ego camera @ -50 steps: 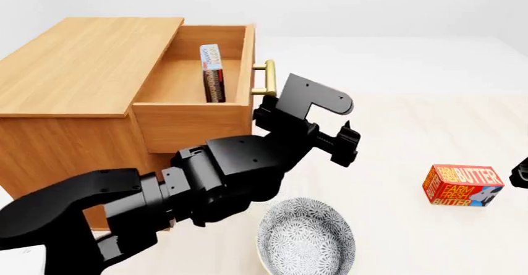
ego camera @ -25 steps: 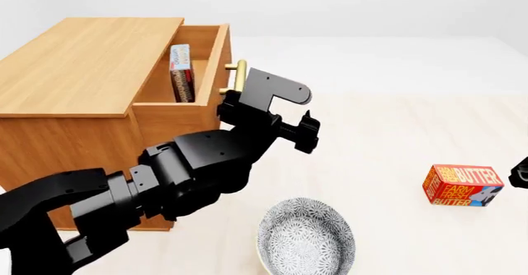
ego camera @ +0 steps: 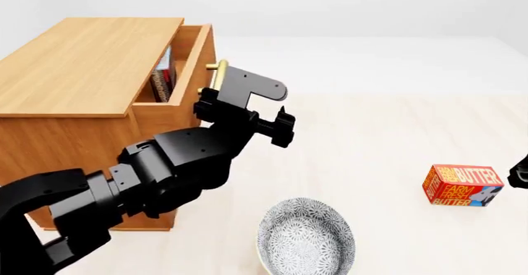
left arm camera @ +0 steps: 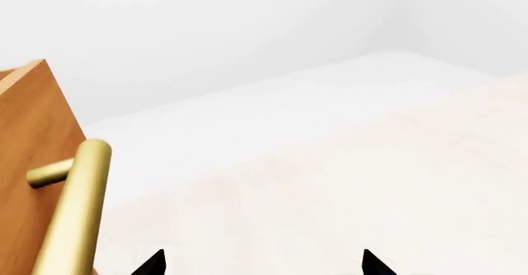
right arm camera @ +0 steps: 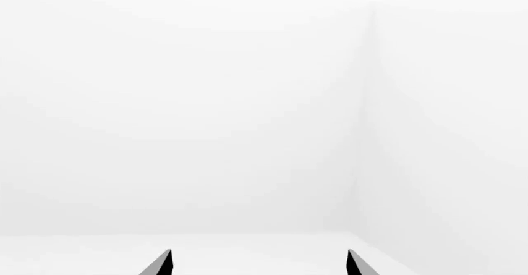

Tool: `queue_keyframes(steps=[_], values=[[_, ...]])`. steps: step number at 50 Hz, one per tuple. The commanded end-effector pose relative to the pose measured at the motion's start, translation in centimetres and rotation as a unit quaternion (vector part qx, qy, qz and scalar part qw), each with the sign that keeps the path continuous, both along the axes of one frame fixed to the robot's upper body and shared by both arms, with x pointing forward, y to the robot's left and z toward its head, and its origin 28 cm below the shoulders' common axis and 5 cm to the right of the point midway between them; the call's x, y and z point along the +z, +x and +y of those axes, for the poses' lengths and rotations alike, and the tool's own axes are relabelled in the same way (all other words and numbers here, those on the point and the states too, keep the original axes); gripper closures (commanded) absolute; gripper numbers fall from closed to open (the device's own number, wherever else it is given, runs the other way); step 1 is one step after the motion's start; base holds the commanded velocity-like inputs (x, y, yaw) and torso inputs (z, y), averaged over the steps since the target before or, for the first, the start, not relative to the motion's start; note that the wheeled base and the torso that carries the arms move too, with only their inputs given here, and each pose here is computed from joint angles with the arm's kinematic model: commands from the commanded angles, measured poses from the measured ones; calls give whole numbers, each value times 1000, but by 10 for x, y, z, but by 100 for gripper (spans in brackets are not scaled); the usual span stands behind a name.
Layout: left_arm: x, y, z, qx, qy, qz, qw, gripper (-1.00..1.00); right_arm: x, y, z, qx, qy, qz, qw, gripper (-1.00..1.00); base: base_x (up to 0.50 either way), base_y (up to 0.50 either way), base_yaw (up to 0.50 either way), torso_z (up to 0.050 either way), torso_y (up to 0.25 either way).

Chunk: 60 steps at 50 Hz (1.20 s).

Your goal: Put the chocolate pudding in the top drawer of the cabinet and close it.

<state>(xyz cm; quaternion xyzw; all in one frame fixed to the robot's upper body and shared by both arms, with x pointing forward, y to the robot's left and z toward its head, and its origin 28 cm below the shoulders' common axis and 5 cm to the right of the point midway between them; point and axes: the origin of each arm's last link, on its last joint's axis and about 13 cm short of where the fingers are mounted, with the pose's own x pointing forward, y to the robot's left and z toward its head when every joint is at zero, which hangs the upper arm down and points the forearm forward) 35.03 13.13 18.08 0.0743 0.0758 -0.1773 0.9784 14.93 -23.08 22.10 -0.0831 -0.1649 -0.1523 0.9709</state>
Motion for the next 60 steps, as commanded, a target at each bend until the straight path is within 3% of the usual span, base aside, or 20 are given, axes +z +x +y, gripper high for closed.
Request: queue_keyframes(steps=[1, 46, 55, 60], values=[[-1, 4, 15, 27, 16, -3, 999, -100, 0, 0, 0, 1, -1, 0, 1000, -100, 0, 0, 0, 0, 0], [2, 13, 74, 136, 48, -7, 990, -100, 0, 0, 0, 4, -1, 1, 1000, -100, 0, 0, 0, 0, 0], [5, 10, 78, 141, 46, -11, 989, -100, 0, 0, 0, 5, -2, 2, 1000, -100, 0, 0, 0, 0, 1], [9, 2, 73, 119, 39, -19, 992, -100, 0, 0, 0, 5, -2, 2, 1000, -100, 0, 0, 0, 3, 5]])
